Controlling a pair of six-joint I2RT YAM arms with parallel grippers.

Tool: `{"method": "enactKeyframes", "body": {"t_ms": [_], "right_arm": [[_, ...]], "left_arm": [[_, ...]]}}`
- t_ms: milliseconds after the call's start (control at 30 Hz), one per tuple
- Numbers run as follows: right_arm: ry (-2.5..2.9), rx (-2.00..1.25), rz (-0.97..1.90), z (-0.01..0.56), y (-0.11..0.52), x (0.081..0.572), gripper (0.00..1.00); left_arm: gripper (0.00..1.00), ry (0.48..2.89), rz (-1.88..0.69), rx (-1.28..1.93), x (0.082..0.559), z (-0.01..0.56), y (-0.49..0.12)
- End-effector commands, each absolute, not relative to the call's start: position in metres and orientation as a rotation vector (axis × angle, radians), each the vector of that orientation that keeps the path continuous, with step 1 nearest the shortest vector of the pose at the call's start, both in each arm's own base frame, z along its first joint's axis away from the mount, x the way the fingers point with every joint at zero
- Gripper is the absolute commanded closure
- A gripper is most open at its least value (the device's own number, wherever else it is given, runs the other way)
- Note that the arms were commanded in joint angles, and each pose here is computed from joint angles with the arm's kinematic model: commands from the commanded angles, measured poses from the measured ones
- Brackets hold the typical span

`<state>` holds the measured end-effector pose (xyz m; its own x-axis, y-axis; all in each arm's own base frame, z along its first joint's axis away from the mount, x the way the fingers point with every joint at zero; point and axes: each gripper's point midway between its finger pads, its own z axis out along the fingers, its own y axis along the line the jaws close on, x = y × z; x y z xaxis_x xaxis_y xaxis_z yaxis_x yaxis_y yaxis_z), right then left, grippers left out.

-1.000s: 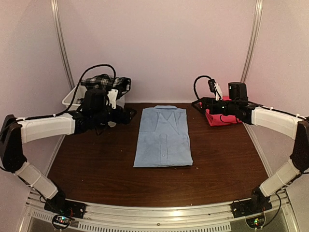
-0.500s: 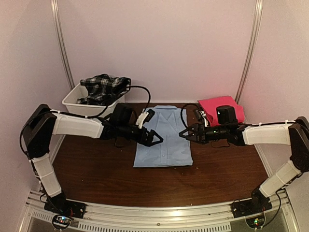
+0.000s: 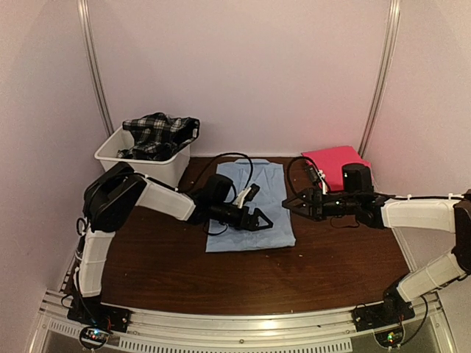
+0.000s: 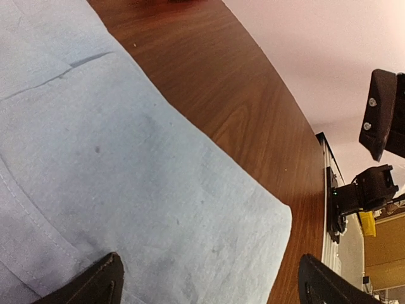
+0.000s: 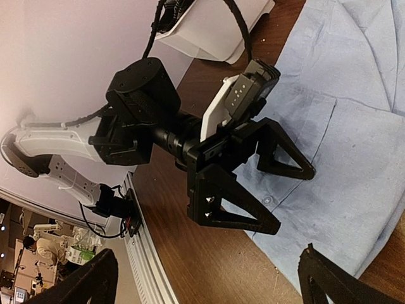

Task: Fold and stack the mixed laundry pile
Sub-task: Smooth out the 2/3-rectangle-folded T-shirt at the center of the board.

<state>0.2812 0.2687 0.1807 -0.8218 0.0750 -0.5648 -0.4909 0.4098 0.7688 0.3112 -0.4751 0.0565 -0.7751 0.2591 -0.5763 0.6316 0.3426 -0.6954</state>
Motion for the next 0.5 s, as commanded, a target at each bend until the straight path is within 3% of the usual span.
{"method": "enactKeyframes", "body": {"t_ms": [0, 200, 467], "right_arm": [[2.140, -0.346, 1.425, 0.178, 0.265, 0.277, 0.00], [2.093, -0.331, 1.509, 0.188, 0.275, 0.270, 0.00], [2.075, -0.359, 1.700, 0.186, 0.324, 0.263, 0.00]], "left_arm": [[0.02, 2.226, -1.404, 0.741, 0.319, 0.070, -0.474], [0.02, 2.116, -1.377, 0.739, 0.297, 0.144, -0.441], [0.02, 2.166, -1.513, 0.649, 0.251, 0.124, -0.415]]}}
